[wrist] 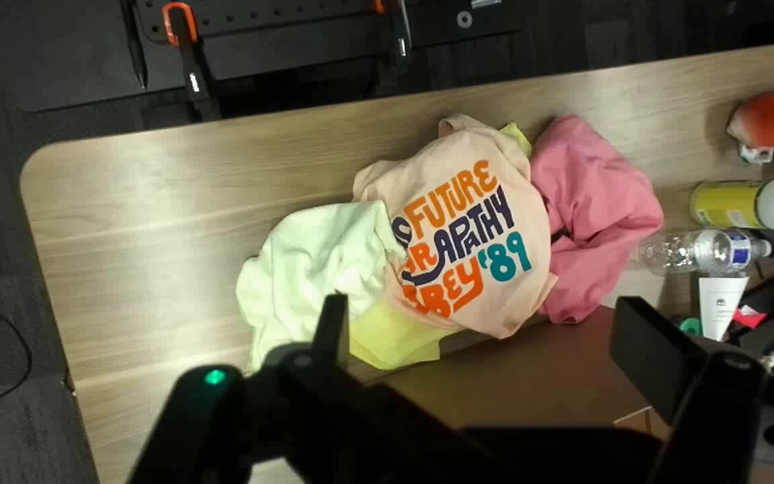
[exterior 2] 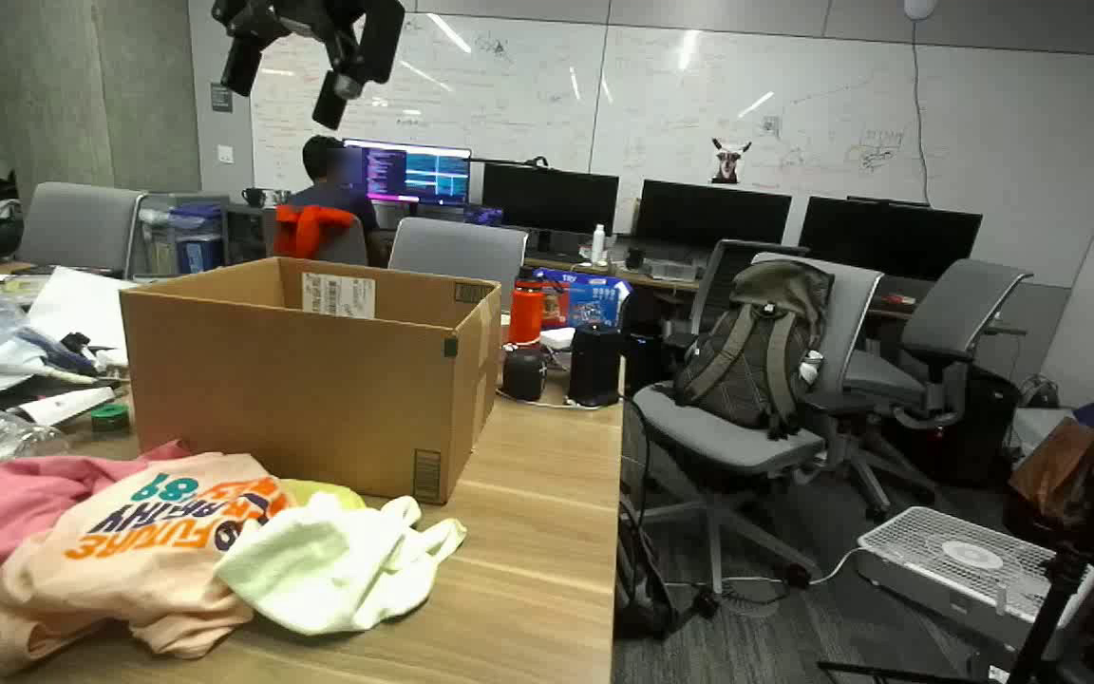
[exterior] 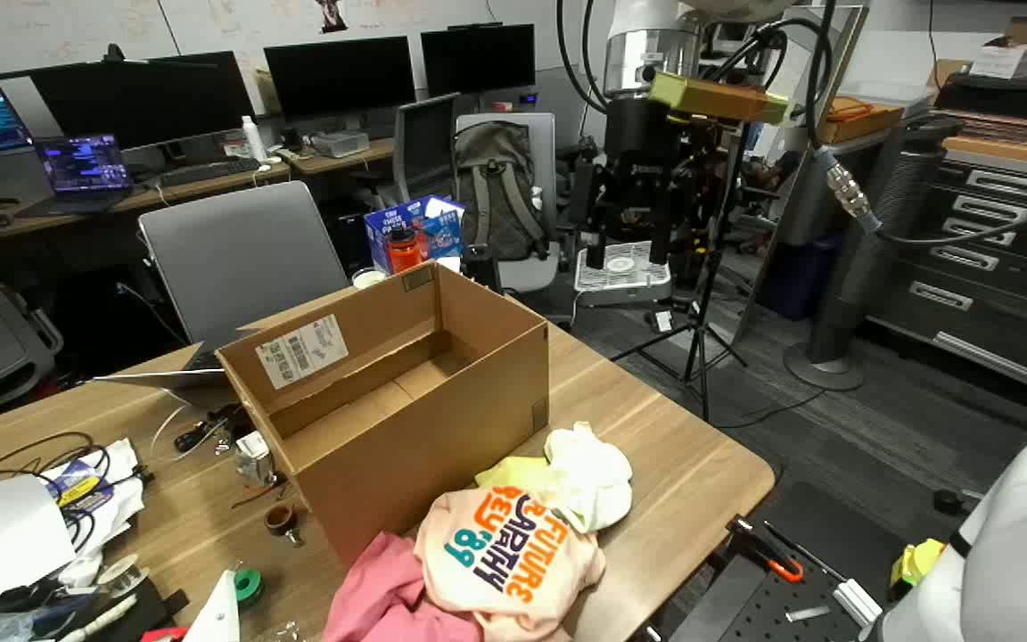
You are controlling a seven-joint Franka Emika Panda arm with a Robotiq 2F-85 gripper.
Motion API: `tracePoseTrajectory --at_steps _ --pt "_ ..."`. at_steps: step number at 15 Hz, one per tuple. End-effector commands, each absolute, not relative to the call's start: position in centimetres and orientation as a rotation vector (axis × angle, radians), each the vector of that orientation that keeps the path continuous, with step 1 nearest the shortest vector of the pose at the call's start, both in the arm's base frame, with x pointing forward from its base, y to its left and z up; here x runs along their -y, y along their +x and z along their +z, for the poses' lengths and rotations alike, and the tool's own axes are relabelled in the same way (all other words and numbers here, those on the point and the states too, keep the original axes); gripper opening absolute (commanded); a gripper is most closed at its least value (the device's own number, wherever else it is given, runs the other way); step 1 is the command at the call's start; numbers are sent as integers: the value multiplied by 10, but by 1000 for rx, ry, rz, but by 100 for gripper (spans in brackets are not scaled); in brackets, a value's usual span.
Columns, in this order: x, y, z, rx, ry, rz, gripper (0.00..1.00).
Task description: Put the three objects into the cardboard box
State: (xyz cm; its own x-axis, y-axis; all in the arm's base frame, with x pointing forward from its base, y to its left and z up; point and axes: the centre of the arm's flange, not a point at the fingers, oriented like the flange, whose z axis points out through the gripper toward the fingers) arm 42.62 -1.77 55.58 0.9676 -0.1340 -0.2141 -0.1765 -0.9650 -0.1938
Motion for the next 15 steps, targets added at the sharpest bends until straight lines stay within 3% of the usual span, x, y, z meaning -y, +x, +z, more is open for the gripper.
tracePoseTrajectory --at_steps 1,15 --pt "18 427 557 -232 -2905 290 100" --pt "10 432 548 -193 -2930 312 100"
